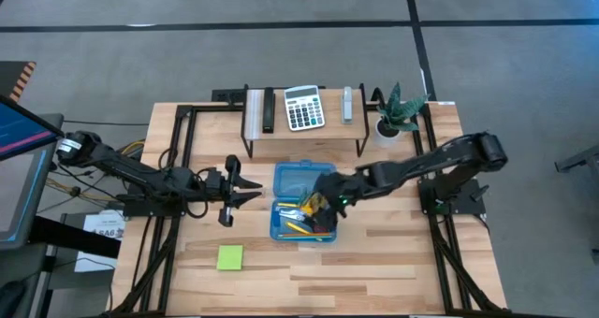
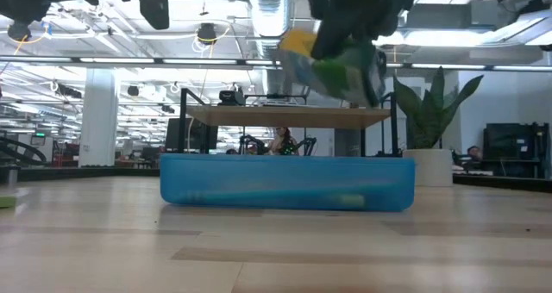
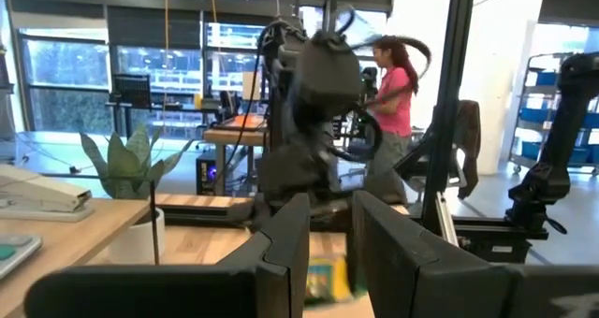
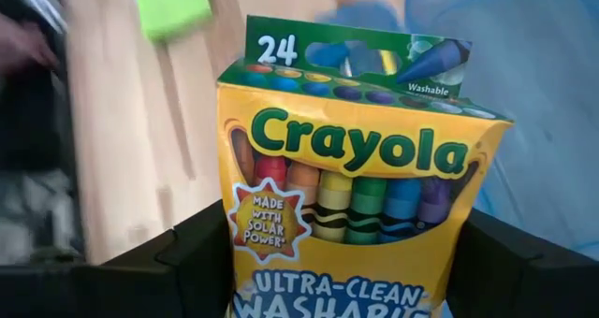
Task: Pack school essentials
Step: Put the yellow crayon box into the blue supply box, then put the green sticky note into the blue supply box
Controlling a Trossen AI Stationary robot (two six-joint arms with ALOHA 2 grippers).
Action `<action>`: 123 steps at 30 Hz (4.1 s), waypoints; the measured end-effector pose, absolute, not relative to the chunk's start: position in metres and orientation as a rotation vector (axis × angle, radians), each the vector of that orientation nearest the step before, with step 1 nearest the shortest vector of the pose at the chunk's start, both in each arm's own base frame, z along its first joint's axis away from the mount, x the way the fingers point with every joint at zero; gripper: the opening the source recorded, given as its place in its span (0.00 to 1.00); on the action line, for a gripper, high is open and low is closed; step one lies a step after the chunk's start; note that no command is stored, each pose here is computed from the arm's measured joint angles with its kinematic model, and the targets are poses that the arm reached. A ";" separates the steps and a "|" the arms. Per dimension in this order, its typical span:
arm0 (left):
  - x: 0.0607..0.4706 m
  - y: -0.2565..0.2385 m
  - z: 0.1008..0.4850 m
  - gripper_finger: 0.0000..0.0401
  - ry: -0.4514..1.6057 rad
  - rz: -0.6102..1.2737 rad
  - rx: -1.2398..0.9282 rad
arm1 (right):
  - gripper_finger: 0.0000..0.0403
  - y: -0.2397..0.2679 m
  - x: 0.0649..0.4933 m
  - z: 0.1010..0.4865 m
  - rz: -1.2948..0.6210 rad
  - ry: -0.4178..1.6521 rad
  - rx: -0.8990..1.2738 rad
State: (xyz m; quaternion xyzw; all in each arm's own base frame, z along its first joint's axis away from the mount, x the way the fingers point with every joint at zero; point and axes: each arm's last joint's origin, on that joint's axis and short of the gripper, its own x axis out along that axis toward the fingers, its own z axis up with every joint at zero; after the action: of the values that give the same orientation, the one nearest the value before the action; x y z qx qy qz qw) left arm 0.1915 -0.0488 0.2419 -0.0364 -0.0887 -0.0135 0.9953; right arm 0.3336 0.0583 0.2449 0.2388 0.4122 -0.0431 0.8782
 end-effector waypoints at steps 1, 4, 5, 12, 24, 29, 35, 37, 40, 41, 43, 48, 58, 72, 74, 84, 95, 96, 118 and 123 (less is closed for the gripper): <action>0.191 -0.049 0.242 0.18 -0.178 -0.027 -0.073 | 0.78 0.061 0.337 0.242 -0.085 0.892 0.472; 0.191 -0.049 0.242 0.18 -0.177 -0.027 -0.073 | 0.78 0.069 0.350 0.234 -0.069 0.950 0.417; 0.191 -0.049 0.242 0.18 -0.177 -0.027 -0.072 | 0.78 0.072 0.355 0.231 -0.063 0.962 0.402; 0.192 -0.049 0.241 0.18 -0.167 -0.022 -0.075 | 0.78 0.081 0.379 0.207 -0.038 1.055 0.316; 0.192 -0.048 0.240 0.18 -0.156 -0.009 -0.073 | 0.78 0.076 0.387 0.181 -0.081 1.146 0.309; 0.192 -0.048 0.240 0.18 -0.157 -0.007 -0.073 | 0.78 0.071 0.387 0.183 -0.098 1.146 0.323; 0.192 -0.048 0.240 0.18 -0.157 -0.007 -0.073 | 0.78 0.071 0.387 0.184 -0.097 1.144 0.321; 0.192 -0.048 0.240 0.18 -0.158 -0.008 -0.074 | 0.78 0.071 0.387 0.183 -0.097 1.150 0.321; 0.192 -0.048 0.240 0.18 -0.158 -0.007 -0.073 | 0.80 0.071 0.387 0.182 -0.090 1.157 0.327; 0.192 -0.048 0.240 0.18 -0.157 -0.007 -0.073 | 0.82 0.071 0.387 0.182 -0.089 1.155 0.328; 0.192 -0.048 0.240 0.18 -0.158 -0.008 -0.073 | 0.87 0.071 0.387 0.182 -0.090 1.158 0.327; 0.192 -0.048 0.240 0.18 -0.158 -0.007 -0.073 | 0.98 0.071 0.387 0.182 -0.084 1.156 0.321; 0.192 -0.048 0.240 0.18 -0.153 -0.001 -0.073 | 0.88 0.068 0.374 0.209 -0.095 1.138 0.312; 0.192 -0.048 0.238 0.18 -0.140 0.005 -0.088 | 0.88 0.133 0.302 0.279 -0.304 0.762 0.007; 0.192 -0.048 0.238 0.18 -0.137 0.005 -0.088 | 0.88 0.140 0.290 0.277 -0.291 0.752 0.008; 0.192 -0.048 0.238 0.18 -0.133 0.004 -0.101 | 0.89 0.135 0.234 0.256 -0.451 0.602 0.090; 0.192 -0.048 0.236 0.18 -0.118 0.013 -0.091 | 0.89 0.118 0.225 0.233 -0.403 0.451 0.168; 0.192 -0.048 0.235 0.18 -0.112 0.016 -0.089 | 0.89 0.118 0.226 0.233 -0.396 0.446 0.170; 0.200 -0.057 0.257 0.18 -0.044 0.031 -0.061 | 0.89 0.110 0.244 0.237 -0.278 0.418 0.123; 0.202 -0.066 0.263 0.18 0.094 0.020 -0.053 | 0.89 0.109 0.244 0.236 -0.268 0.438 0.120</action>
State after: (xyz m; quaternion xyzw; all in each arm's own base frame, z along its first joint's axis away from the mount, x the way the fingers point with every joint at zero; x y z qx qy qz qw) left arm 0.2018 -0.0661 0.2627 -0.0265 0.0468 0.0098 0.9985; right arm 0.2435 0.1089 0.2358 0.0593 0.2163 -0.1325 0.9655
